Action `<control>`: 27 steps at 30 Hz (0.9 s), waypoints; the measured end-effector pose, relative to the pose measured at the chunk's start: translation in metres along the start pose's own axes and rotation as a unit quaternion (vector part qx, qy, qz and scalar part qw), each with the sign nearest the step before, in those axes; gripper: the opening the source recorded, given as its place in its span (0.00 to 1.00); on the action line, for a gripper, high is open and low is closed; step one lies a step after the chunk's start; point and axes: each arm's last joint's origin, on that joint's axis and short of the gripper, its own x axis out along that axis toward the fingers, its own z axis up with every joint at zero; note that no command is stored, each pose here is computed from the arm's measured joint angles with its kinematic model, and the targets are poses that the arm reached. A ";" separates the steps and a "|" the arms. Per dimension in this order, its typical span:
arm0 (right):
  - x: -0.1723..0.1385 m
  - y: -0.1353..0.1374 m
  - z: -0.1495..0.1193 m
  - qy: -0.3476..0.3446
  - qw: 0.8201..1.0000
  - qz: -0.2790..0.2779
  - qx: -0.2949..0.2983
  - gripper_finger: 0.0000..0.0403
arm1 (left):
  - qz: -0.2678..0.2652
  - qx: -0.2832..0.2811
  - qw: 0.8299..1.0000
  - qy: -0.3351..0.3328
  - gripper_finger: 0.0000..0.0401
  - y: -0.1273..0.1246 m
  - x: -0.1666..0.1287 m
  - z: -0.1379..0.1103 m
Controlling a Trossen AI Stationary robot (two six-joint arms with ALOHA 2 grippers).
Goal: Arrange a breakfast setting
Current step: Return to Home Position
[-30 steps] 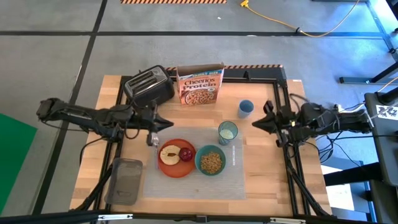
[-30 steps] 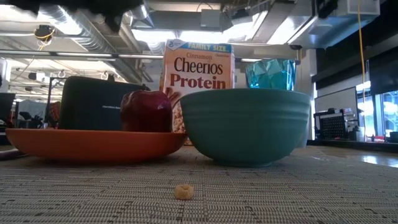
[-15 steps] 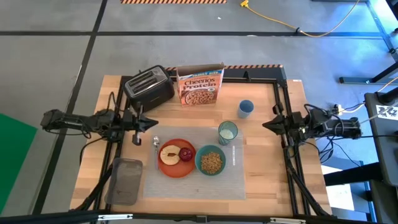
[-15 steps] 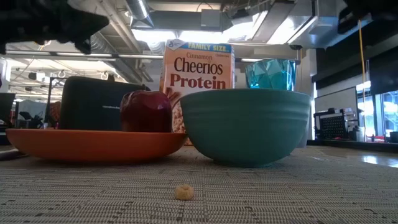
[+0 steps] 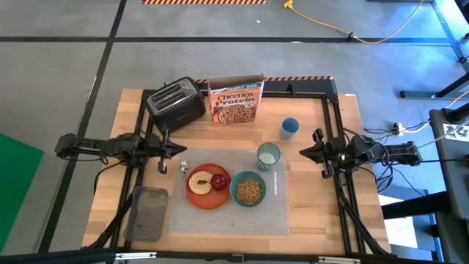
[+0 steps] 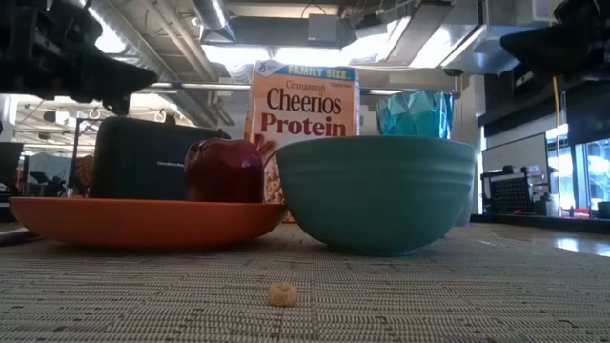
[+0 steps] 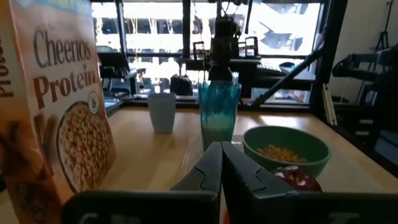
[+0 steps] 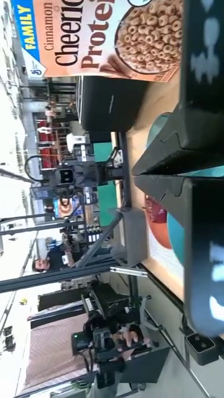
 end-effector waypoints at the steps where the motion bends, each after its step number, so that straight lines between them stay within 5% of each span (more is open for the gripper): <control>1: 0.001 0.000 -0.003 -0.002 1.000 -0.002 -0.001 0.00 | 0.000 0.000 1.000 0.007 0.00 0.000 0.000 -0.001; 5: 0.003 -0.003 -0.021 -0.001 1.000 -0.008 0.005 0.00 | 0.000 -0.005 1.000 0.029 0.00 0.000 0.000 -0.006; 27: 0.003 -0.003 -0.023 0.011 1.000 -0.015 0.006 0.00 | -0.081 0.003 0.992 0.097 0.00 -0.008 0.002 -0.018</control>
